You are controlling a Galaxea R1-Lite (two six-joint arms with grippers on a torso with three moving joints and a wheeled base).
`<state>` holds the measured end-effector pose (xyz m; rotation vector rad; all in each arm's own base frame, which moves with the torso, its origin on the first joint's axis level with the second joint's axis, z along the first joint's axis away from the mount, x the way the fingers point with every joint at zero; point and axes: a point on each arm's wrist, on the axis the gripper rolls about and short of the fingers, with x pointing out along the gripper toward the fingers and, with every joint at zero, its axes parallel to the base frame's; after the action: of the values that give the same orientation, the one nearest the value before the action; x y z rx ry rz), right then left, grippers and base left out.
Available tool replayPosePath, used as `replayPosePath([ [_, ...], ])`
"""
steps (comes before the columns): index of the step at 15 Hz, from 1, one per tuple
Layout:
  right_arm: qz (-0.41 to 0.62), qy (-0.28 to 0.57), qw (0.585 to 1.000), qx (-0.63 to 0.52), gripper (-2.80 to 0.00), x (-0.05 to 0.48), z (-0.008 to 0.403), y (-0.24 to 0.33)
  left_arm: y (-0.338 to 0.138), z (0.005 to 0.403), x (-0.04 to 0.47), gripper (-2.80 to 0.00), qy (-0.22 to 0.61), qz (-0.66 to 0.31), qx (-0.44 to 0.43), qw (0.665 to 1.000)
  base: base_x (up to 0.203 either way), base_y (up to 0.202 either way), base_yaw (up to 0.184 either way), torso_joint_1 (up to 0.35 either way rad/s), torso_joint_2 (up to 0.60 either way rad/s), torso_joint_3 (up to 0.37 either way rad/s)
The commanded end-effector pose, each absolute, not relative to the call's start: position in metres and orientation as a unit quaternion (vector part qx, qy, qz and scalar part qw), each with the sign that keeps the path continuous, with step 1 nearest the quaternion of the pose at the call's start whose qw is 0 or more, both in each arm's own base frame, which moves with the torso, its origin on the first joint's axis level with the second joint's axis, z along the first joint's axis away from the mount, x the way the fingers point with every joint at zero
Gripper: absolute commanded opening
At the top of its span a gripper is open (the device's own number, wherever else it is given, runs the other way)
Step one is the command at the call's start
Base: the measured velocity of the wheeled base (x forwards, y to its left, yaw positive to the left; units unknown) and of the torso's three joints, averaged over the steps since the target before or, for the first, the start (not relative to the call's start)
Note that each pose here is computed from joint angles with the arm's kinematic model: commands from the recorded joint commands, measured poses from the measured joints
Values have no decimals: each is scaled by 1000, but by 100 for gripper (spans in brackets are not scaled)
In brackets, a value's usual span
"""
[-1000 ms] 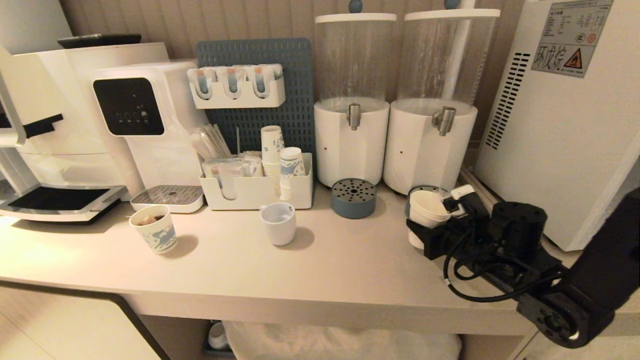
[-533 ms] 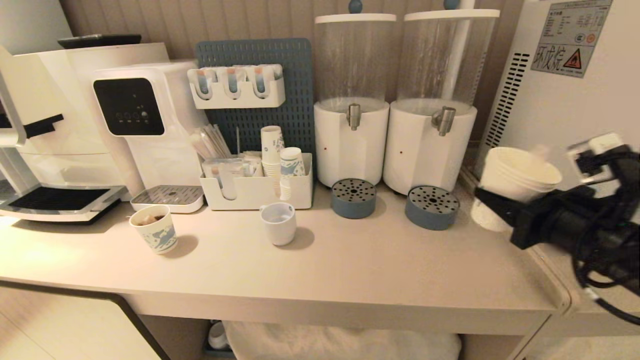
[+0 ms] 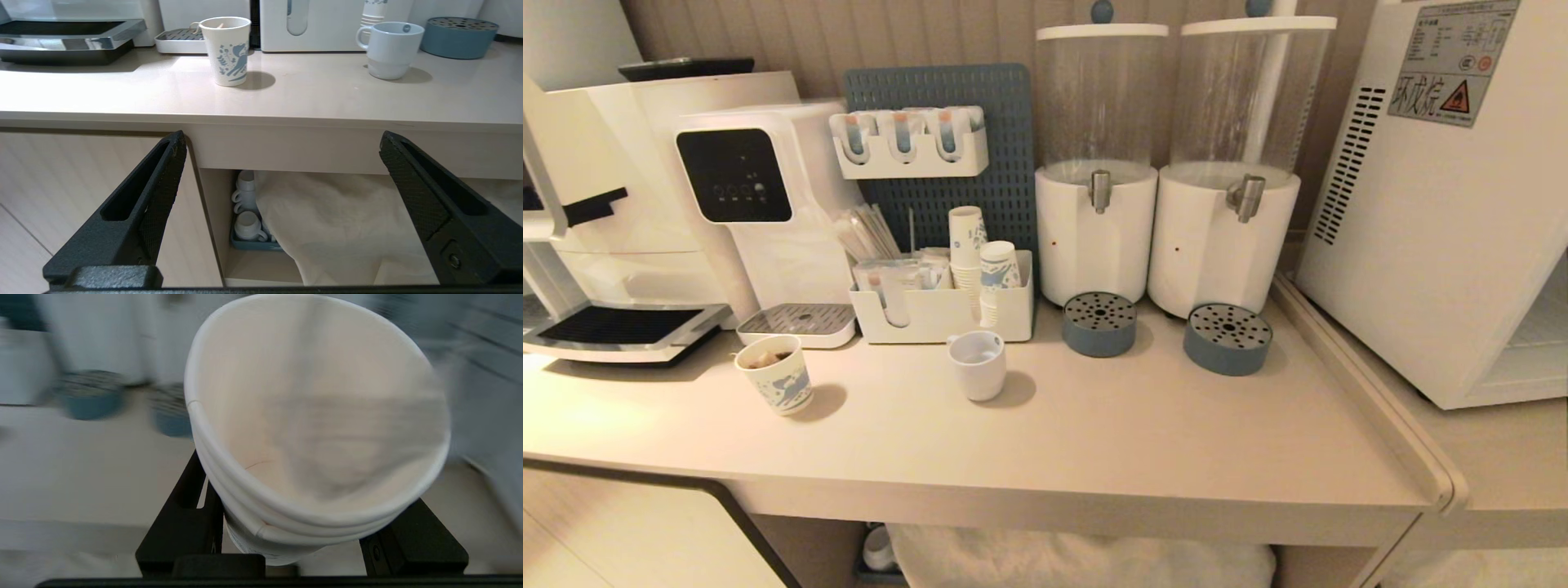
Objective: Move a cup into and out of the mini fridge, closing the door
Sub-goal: Put the paper cup in the freezer
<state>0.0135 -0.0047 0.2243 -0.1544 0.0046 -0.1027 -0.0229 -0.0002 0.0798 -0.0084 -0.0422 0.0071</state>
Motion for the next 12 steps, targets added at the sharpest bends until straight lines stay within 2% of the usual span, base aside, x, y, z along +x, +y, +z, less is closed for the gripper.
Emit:
replayPosePath([
  [1,-116,-32,991,-58,-280,-35,209,-13,0,75,-21,0,-12,4,-4,1000,0,0,0,0,0,0],
  [4,-84,16,996,5,-280,-34,197,-12,0,75,-21,0,-12,4,-5,1000,0,0,0,0,0,0],
  [9,-116,14,991,71,-280,-71,232,-15,0,75,-21,0,-12,3,-3,1000,0,0,0,0,0,0],
  [10,-123,14,989,81,-280,-81,233,-10,0,75,-21,0,-12,4,-4,1000,0,0,0,0,0,0],
  [12,-71,-9,994,87,-280,-105,219,-4,0,75,-21,0,-11,4,-4,1000,0,0,0,0,0,0],
])
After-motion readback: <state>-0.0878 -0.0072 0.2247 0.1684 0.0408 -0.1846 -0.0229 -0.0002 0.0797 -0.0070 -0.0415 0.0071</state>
